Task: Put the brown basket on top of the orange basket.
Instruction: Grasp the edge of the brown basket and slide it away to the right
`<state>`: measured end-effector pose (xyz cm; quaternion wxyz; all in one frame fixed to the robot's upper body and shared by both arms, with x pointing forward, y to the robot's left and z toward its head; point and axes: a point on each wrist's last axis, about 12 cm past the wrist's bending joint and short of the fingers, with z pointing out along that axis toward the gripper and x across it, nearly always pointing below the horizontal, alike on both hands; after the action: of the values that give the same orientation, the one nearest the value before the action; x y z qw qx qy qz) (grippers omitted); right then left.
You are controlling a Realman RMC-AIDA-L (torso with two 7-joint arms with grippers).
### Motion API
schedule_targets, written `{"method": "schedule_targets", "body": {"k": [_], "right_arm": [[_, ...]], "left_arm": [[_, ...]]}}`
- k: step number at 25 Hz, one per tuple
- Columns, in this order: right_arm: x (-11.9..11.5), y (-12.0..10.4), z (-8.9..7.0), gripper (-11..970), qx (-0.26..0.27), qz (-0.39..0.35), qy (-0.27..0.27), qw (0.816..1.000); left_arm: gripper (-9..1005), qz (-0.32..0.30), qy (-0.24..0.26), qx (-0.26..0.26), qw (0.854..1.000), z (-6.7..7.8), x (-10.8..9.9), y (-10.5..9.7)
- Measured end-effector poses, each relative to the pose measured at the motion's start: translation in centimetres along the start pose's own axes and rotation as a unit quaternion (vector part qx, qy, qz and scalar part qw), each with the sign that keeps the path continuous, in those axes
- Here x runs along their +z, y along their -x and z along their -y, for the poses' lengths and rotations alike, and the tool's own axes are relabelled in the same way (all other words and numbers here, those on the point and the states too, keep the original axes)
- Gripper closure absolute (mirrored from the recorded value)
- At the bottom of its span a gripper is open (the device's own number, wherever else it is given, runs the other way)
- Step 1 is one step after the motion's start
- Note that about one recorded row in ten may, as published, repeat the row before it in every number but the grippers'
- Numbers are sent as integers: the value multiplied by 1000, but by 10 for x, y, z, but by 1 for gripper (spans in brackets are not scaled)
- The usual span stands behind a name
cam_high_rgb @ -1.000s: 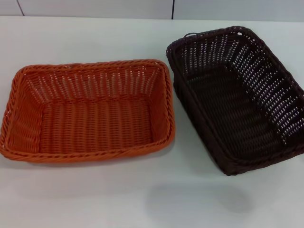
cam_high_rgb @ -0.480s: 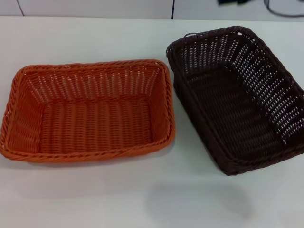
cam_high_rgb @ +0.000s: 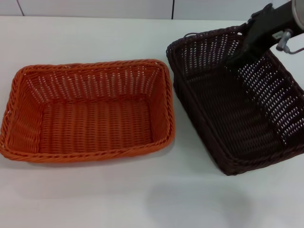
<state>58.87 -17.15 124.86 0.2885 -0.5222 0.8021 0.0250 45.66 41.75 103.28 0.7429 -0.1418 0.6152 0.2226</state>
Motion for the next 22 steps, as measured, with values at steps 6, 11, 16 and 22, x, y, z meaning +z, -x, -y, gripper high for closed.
{"method": "schedule_targets", "body": {"k": [6,11,16,22], "right_arm": [[17,-2,-24,140,-27,-27,66,997],[17,-2,-48,141,-41,-21,123,991],[7,3,-54,141,-37,-13,126,991],[5,6,-64,142,-42,-35,141,989]], "left_arm": [[230,3,-1,13,1000,3,1,1],[231,1,-1,14,1000,3,1,0],[231,1,-1,11,1000,4,1,0],[231,1,-2,11,1000,4,1,0]]}}
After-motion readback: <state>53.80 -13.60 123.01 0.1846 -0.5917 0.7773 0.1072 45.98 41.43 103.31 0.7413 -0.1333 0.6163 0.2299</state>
